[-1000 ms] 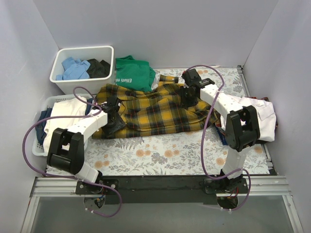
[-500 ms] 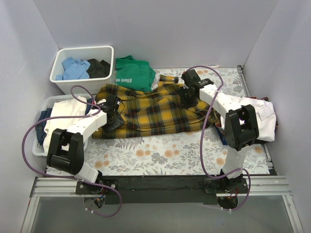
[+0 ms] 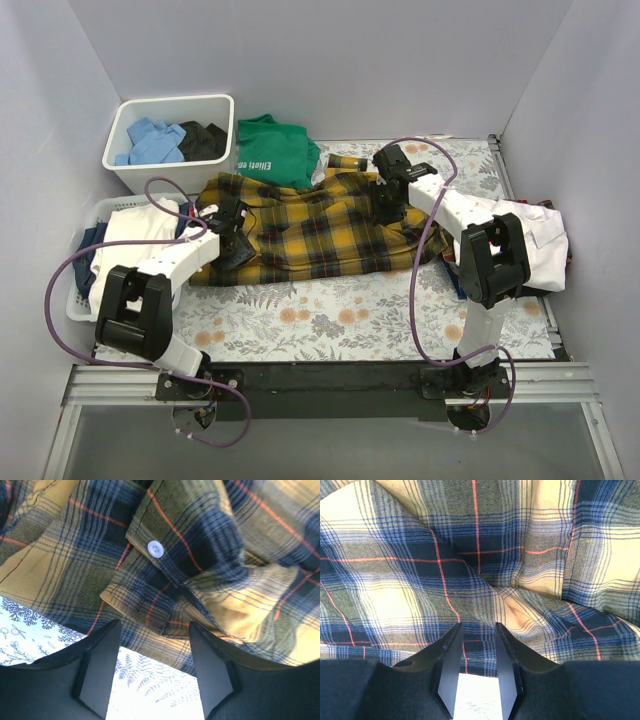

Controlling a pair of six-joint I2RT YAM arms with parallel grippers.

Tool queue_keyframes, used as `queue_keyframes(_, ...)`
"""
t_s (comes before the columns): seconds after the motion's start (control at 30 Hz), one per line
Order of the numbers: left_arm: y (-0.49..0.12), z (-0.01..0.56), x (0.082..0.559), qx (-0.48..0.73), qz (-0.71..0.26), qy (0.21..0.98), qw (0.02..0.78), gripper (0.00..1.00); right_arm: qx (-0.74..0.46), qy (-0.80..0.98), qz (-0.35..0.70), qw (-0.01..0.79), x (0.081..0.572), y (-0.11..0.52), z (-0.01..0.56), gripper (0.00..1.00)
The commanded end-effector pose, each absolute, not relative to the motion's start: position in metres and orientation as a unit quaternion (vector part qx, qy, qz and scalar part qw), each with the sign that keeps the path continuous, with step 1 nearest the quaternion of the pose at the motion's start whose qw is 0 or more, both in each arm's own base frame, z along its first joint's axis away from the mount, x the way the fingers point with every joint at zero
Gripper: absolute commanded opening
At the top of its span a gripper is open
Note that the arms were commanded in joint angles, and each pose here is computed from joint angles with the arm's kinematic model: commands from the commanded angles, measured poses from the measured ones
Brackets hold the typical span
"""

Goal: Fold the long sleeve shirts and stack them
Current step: Fold the shirt

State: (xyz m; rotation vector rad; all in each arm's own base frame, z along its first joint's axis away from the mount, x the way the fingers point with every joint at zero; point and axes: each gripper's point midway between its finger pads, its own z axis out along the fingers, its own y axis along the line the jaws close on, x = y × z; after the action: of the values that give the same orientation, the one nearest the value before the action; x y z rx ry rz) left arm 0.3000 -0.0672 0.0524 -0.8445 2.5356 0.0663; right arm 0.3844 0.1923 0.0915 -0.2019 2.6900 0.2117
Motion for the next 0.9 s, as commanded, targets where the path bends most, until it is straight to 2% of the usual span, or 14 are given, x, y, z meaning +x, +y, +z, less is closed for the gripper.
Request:
queue_keyframes(0.0,-0.063,0.045,0.297,-0.313,0.032,0.921,0.23,0.54,-0.072,0.967,0.072,0.232,0.392,0.193,0.103,0.41)
queue_keyframes(0.1,-0.063,0.037,0.299,-0.313,0.035,0.921,0.229,0.45,-0.072,0.967,0.071,0.232,0.391,0.193,0.104,0.41)
queue_keyframes(0.13,-0.061,0.035,0.301,-0.316,0.043,0.92,0.229,0.4,-0.073,0.968,0.071,0.231,0.39,0.193,0.103,0.41)
queue_keyframes(0.17,-0.06,0.035,0.303,-0.317,0.049,0.92,0.228,0.27,-0.073,0.967,0.071,0.232,0.391,0.193,0.104,0.41)
queue_keyframes(0.33,-0.055,0.049,0.315,-0.321,0.062,0.912,0.248,0.01,-0.072,0.967,0.07,0.233,0.39,0.192,0.105,0.41)
queue_keyframes(0.7,-0.034,0.124,0.32,-0.336,0.083,0.883,0.318,0.0,-0.072,0.968,0.076,0.228,0.388,0.194,0.103,0.41)
queue_keyframes(0.83,-0.032,0.132,0.319,-0.337,0.085,0.881,0.322,0.0,-0.073,0.968,0.079,0.227,0.388,0.196,0.103,0.4)
queue_keyframes(0.87,-0.031,0.132,0.317,-0.338,0.088,0.881,0.32,0.05,-0.073,0.968,0.08,0.224,0.387,0.196,0.102,0.4)
